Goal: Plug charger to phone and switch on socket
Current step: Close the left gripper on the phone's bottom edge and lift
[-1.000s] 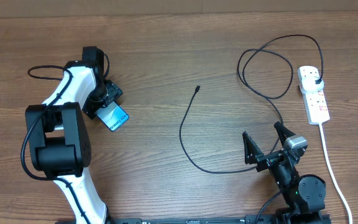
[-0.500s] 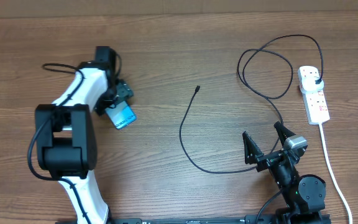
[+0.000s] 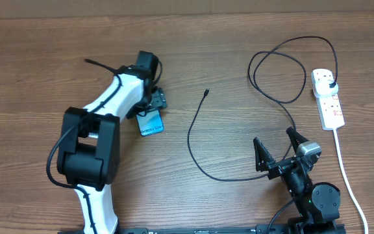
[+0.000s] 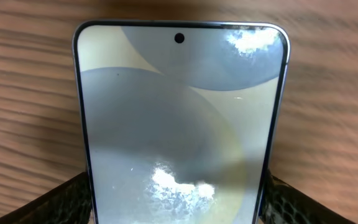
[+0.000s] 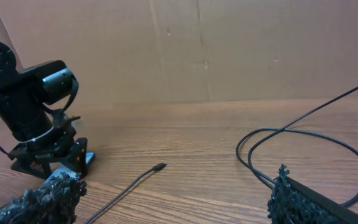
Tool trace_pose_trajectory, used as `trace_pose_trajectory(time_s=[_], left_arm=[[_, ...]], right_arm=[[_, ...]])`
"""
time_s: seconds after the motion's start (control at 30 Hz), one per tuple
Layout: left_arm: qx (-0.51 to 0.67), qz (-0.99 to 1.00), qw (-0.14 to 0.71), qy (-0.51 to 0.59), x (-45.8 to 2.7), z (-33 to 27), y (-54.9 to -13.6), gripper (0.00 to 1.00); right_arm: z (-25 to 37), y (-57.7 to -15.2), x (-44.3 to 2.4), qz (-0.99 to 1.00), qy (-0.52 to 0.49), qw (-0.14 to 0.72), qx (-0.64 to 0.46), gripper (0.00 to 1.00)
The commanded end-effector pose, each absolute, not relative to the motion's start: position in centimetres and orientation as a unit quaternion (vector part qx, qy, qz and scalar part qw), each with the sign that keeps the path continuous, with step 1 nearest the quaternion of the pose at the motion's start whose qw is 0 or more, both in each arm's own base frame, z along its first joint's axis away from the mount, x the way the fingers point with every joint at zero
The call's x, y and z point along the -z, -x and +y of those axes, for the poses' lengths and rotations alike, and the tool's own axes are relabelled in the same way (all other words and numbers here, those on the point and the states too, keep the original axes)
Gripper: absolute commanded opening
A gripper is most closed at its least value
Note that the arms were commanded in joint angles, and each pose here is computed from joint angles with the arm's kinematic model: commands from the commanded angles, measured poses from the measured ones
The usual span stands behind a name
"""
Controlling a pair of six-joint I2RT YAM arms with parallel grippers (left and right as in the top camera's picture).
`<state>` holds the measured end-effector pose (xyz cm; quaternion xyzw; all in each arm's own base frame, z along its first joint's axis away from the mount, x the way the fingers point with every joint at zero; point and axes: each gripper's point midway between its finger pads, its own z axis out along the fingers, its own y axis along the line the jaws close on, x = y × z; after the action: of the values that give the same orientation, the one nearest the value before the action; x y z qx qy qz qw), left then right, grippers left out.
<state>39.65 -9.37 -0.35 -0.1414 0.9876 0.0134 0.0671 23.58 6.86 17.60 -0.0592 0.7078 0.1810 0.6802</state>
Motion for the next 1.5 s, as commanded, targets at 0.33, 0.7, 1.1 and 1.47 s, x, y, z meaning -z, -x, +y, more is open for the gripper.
trace_pose_trajectory(time_s=[0.33,0.7,1.1,1.47], left_arm=[[-0.031,0.997,-0.032,0.061,5.8,-11.8,-34.1,0.96],[-0.031,0.999,-0.041,0.012,5.8,-10.2,-34.2,0.97],[-0.032,0.997,-0.055,0.034,5.7,-8.6,-34.0,0.82],[-0.029,0.998,-0.052,0.035,5.6,-8.7,-34.2,0.74]], right_arm=[[6.7,-23.6,-17.5,0.706,0.056,0.683,-0.179,1.0],[6.7,-23.6,-17.5,0.706,0.056,0.683,-0.179,1.0],[6.7,-23.6,-17.5,0.706,0.056,0.683,-0.179,1.0],[6.7,-23.6,-17.5,0.706,0.056,0.683,-0.179,1.0]])
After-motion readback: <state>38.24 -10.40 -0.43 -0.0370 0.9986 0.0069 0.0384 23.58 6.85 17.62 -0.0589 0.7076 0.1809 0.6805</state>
